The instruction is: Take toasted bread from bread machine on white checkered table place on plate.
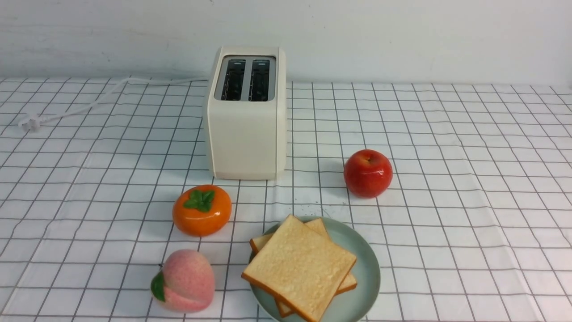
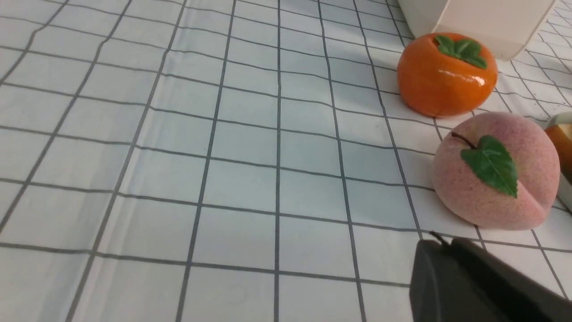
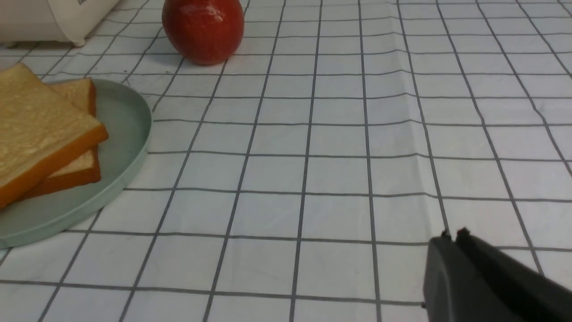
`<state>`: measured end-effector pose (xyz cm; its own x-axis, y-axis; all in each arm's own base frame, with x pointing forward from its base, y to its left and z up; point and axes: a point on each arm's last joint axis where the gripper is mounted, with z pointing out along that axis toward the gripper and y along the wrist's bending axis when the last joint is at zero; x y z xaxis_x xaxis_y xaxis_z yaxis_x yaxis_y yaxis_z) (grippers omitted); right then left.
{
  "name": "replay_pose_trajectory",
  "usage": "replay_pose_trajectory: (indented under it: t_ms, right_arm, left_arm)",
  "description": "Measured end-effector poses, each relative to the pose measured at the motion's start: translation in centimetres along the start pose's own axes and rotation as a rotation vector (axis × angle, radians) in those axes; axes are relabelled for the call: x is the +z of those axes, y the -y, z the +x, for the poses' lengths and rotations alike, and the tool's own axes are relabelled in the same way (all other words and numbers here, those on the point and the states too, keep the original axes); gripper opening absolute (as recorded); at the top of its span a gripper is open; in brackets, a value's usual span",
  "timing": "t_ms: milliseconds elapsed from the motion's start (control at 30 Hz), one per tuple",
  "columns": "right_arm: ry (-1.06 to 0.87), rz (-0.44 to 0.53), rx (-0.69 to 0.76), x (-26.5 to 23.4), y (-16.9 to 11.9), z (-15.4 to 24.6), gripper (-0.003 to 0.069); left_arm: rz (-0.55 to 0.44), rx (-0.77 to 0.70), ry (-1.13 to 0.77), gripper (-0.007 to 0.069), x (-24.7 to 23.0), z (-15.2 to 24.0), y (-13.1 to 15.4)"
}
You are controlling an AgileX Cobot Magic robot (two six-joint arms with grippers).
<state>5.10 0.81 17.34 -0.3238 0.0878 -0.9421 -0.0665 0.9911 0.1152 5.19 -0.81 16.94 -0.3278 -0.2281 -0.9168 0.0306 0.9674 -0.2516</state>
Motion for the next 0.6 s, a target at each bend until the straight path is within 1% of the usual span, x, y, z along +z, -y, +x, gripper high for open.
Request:
replay_pose_trajectory:
  t_ms: [600]
  right_arm:
    - [0.0, 0.0, 0.0, 0.01, 0.0, 0.03, 0.0022]
  left_arm:
    - [0.0, -0.003, 0.0, 0.0022, 0.0, 0.0, 0.0]
